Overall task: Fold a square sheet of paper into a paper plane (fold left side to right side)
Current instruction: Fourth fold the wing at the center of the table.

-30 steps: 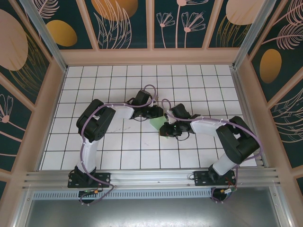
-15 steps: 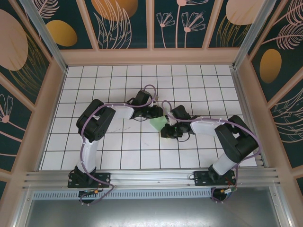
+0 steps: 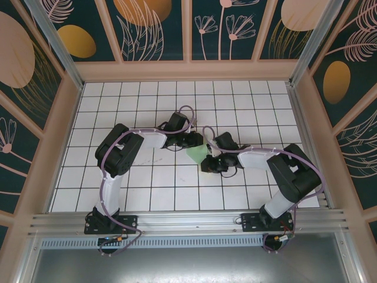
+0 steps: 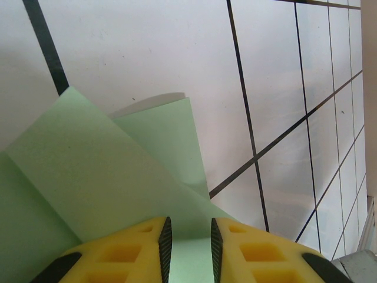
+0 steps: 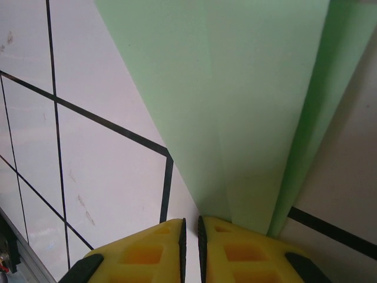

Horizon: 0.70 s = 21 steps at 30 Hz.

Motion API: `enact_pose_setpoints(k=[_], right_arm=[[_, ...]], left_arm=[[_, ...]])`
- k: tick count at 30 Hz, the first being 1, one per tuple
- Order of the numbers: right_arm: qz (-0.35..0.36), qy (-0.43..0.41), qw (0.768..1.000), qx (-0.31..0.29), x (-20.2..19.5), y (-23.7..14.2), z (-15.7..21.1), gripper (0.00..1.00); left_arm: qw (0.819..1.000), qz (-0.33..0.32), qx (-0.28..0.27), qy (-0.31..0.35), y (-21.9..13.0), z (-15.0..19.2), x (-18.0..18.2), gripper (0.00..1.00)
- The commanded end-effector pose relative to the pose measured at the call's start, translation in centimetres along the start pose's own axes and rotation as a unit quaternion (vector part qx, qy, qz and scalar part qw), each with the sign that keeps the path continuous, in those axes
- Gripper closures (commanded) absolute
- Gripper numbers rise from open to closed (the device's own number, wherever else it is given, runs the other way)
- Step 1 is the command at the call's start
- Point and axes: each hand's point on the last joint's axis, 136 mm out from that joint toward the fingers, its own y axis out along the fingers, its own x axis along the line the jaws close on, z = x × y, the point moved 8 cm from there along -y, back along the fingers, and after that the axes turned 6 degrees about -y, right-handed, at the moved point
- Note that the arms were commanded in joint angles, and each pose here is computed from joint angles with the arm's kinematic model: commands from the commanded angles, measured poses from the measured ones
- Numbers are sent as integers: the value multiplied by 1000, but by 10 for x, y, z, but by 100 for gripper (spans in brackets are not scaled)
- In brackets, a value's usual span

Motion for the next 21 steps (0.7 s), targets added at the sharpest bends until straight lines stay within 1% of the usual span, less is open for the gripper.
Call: enact_pose_setpoints(k=[1,8,10,12,17,19,21], right_arm=[[9,27,999,43,-12,5,22,82],[9,38,998,58,-13,-3,38,88],[3,37,998,58,-12,-6,38,92],[-10,28,999,44,-6,-13,30,100],[-61,-1,998,-20,19,-38,-2,100],[-77,-7,996,-35,25,-42,-9,100],[-69,-3,997,-45,23,-40,-15,100]], left_arm=[[987,-149,38,-46,17,33,74,71],[986,-152,39,-47,18,34,76,71],[986,-152,38,-48,17,33,76,71],[987,-151,38,-47,17,33,75,71],[987,-152,38,-48,17,33,75,71],[987,-151,38,-47,17,34,75,71],[987,-151,38,-48,16,34,75,71]])
